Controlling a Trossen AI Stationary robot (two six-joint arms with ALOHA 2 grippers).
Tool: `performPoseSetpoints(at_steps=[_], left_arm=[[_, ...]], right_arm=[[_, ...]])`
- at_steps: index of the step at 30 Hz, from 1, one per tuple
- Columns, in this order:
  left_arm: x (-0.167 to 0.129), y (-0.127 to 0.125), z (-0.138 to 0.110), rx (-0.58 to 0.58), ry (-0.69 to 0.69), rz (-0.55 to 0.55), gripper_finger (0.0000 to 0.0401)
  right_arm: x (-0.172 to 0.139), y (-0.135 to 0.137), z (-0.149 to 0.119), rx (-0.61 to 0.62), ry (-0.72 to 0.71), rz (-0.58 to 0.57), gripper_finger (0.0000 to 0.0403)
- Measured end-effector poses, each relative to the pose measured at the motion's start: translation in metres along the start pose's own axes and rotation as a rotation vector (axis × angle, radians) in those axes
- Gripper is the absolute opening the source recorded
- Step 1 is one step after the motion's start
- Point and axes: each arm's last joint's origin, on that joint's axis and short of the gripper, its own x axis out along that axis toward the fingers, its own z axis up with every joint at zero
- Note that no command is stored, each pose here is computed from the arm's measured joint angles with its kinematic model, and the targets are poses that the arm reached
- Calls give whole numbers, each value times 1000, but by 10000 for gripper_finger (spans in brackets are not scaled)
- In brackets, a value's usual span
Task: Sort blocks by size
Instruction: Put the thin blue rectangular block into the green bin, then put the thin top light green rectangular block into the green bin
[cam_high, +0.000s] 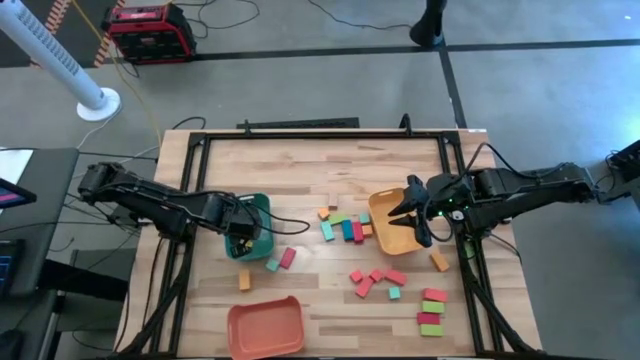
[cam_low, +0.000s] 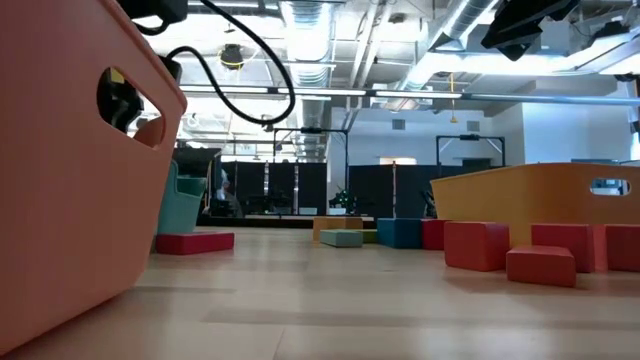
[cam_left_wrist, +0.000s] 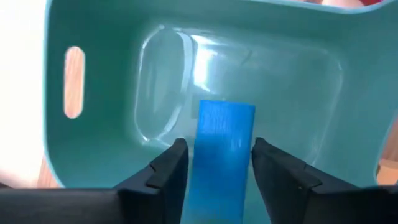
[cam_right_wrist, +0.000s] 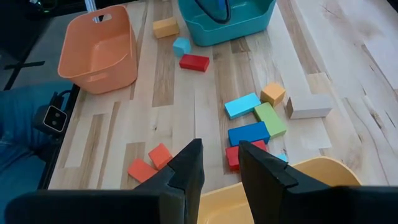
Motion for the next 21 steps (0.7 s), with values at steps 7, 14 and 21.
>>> performPoseSetpoints(at_steps=[7,14,21], left_arm=[[-4,-4,10,30,-100,-20,199],[-24,-15,42,182,-393,-115,200],[-32,-15,75,254,-686,-187,201]], right_arm=[[0,0,0,1,0,0,133],[0,0,0,1,0,0,133],[0,0,0,6,0,0,133]])
